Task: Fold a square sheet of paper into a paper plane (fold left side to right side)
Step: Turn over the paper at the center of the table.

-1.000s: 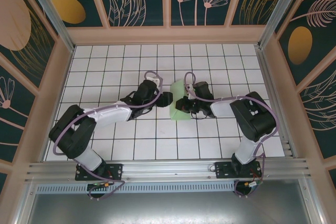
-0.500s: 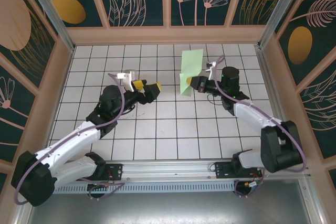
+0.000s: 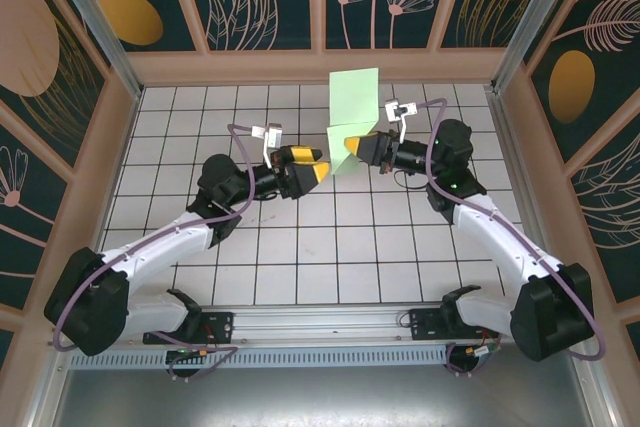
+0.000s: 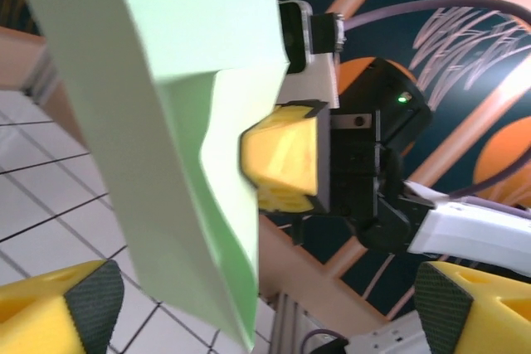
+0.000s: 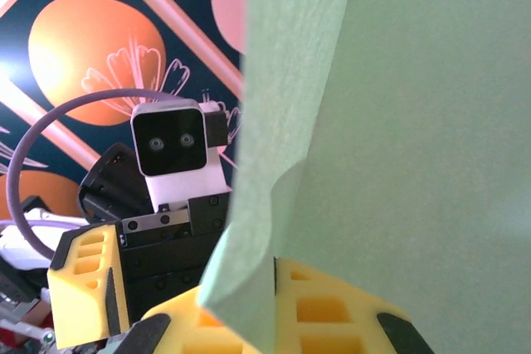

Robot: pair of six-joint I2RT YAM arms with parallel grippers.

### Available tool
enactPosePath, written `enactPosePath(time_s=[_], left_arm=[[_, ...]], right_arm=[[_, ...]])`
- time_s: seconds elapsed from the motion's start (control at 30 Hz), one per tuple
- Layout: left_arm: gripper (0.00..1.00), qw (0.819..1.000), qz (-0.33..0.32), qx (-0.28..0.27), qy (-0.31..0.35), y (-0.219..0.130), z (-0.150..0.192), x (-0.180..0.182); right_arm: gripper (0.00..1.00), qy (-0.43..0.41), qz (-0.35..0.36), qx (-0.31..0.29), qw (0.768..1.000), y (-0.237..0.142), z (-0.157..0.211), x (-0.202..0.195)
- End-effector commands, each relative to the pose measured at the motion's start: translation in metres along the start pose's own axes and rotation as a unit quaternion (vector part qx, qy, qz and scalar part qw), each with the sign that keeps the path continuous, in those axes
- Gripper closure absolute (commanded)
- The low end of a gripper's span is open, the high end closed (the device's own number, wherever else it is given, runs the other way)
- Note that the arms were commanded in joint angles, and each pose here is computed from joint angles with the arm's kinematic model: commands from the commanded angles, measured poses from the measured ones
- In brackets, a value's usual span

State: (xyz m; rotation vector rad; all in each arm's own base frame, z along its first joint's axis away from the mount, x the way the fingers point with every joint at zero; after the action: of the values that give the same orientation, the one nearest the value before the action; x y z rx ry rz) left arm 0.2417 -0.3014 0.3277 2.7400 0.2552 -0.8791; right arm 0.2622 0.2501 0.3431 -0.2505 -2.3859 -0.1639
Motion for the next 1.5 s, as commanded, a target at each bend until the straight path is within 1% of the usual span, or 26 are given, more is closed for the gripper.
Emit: enactPosePath(time_s=[0.0,0.2,0.37,0.5,0.8,0.97,1.13,1.23,1.33,1.47], left_arm=[[0.11,0.996,0.081,-0.018,0.043,0.002,-0.017,-0.039],[0.18,0.995,0.083,-0.018,0.043,0.005,-0.019,-0.039],[0.18,0.997,0.075,-0.014,0.031,0.010,-0.018,-0.031],[0.18,0.996,0.077,-0.020,0.031,0.010,-0.019,-0.032],[0.32,0.994,0.100,-0.036,0.032,0.005,-0.025,-0.044],[0.46,0.994,0.099,-0.039,0.030,0.006,-0.026,-0.044],[0.57,0.995,0.092,-0.037,0.025,0.007,-0.024,-0.039],[0.69,0.996,0.085,-0.035,0.021,0.008,-0.022,-0.034],[0.75,0.996,0.080,-0.034,0.018,0.009,-0.021,-0.031],[0.85,0.998,0.062,-0.031,0.012,0.010,-0.018,-0.023]], right_arm=[[0.93,-0.026,-0.042,0.001,0.999,0.003,-0.007,0.032],[0.93,-0.024,-0.070,0.010,0.997,0.005,0.004,0.049],[0.93,-0.024,-0.077,0.009,0.997,0.003,0.008,0.056],[0.93,-0.024,-0.079,0.014,0.997,0.002,0.011,0.059],[0.93,-0.007,-0.070,0.026,0.997,0.006,0.023,0.048],[0.92,-0.001,-0.070,0.035,0.997,0.007,0.028,0.046],[0.91,0.003,-0.068,0.038,0.997,0.007,0.031,0.043],[0.89,0.004,-0.068,0.038,0.997,0.007,0.031,0.043],[0.88,0.003,-0.064,0.038,0.997,0.008,0.031,0.042],[0.82,0.003,-0.052,0.039,0.998,0.008,0.033,0.037]])
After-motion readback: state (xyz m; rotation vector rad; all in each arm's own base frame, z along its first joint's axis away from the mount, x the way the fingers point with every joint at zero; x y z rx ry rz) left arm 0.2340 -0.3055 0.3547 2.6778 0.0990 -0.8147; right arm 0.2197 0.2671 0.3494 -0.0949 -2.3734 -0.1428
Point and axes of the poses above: each hand's point on the last joint's axis, 136 mm out from that joint toward the fingers, its own y axis out along the fingers, its own x axis along the line the jaws close on, z = x × y, the point moved 1 cm from there along -y, back along the fingers, and after that the axes turned 3 degrees about y, right-handed, at the moved point
